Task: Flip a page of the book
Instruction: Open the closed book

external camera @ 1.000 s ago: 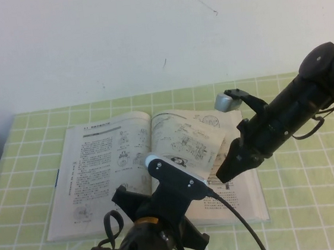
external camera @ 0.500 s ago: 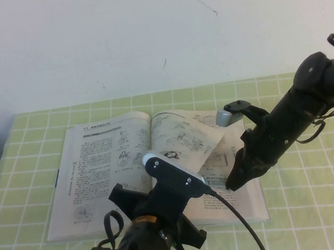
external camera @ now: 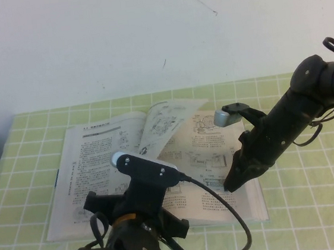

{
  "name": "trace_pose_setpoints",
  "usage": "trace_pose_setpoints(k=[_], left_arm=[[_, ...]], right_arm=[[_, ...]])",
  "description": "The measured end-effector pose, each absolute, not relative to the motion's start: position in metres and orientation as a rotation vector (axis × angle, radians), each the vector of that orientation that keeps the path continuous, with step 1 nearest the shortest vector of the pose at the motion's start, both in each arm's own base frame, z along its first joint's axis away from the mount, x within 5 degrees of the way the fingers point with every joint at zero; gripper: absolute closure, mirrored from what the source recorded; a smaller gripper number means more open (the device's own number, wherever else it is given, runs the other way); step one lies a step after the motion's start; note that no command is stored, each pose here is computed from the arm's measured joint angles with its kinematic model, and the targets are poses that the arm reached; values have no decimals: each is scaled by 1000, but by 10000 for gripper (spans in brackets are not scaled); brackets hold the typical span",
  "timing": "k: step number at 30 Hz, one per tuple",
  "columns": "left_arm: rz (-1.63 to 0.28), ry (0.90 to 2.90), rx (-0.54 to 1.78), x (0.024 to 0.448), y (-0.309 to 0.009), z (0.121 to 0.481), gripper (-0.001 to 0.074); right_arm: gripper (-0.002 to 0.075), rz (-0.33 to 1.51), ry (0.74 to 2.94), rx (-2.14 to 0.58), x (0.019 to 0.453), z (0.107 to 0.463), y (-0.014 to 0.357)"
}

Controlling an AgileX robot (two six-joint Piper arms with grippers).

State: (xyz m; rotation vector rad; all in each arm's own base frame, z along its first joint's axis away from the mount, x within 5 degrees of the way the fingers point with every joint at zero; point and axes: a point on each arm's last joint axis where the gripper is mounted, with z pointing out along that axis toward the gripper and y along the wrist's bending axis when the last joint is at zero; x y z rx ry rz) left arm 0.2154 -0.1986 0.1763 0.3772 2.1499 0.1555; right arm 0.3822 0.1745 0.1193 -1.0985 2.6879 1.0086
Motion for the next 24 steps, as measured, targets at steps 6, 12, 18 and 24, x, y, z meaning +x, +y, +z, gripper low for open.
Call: trace_pose_setpoints(k=[6, 12, 18, 24], left_arm=[[189, 2209, 283, 213, -192, 175, 738], [179, 2251, 235, 217, -185, 173, 738], [79, 2341, 120, 240, -163, 167, 738], [-93, 2399, 126, 246, -162, 164, 738]], right_arm=[[728, 1006, 2690, -1098, 382, 119, 174], [728, 1006, 2690, -1098, 382, 119, 174], [728, 1008, 2690, -1099, 382, 119, 175], [728, 1008, 2690, -1099, 382, 119, 175]])
